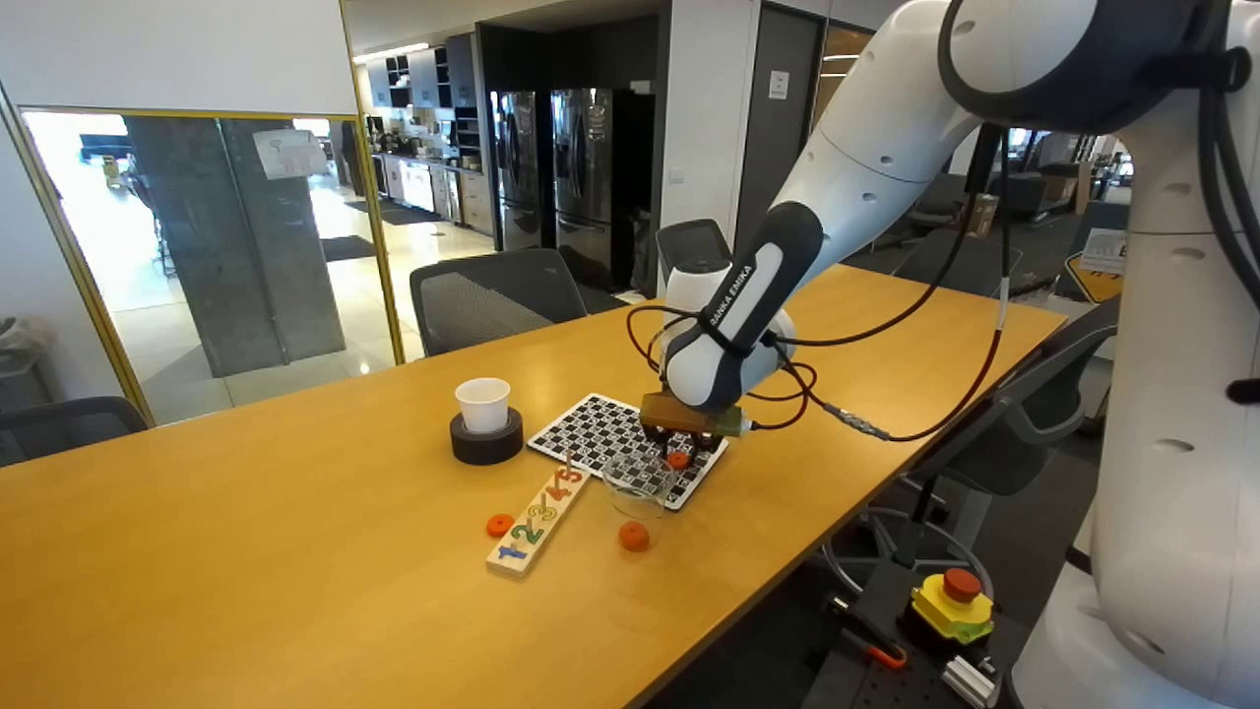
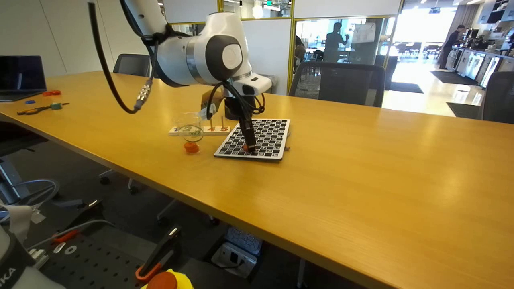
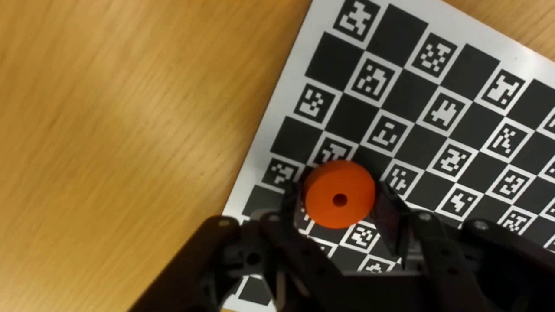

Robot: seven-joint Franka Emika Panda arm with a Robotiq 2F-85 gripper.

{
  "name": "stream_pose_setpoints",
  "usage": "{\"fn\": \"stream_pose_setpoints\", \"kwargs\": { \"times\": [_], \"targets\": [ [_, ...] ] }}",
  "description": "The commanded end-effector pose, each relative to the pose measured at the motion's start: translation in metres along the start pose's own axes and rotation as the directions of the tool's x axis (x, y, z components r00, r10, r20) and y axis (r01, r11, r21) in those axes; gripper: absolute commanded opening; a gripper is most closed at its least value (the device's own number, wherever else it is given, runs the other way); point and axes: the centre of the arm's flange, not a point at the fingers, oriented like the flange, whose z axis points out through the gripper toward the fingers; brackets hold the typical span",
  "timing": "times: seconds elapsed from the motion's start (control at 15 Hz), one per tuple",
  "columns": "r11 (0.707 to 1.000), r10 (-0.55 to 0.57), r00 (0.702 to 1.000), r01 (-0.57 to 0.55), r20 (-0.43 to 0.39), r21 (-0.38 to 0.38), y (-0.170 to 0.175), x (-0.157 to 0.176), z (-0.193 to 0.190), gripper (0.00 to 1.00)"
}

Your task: Pick up all the orange objects from the table and put them in the colorless cup then pick up all the yellow objects from the table and put them in the white cup

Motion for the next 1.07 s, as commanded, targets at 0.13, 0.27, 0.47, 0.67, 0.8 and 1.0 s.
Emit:
{"fn": "stream_pose_setpoints", "kwargs": {
  "times": [0.13, 0.27, 0.47, 0.67, 0.8, 1.0],
  "targets": [
    [0.997, -0.042, 0.999, 0.041, 0.01, 0.059, -0.006, 0.003, -0.015, 0.17],
    [0.994, -0.082, 0.997, 0.082, 0.003, 0.076, -0.005, -0.003, -0.035, 0.17],
    [0.99, -0.112, 0.993, 0.115, -0.039, 0.076, -0.007, -0.01, -0.071, 0.17],
    [0.99, -0.13, 0.986, 0.134, -0.101, 0.036, -0.01, -0.016, -0.11, 0.17],
    [0.98, -0.189, 0.976, 0.194, -0.103, 0.04, -0.014, -0.024, -0.13, 0.17],
    [0.953, -0.284, 0.956, 0.29, -0.072, 0.088, -0.025, -0.042, -0.151, 0.17]
  ]
}}
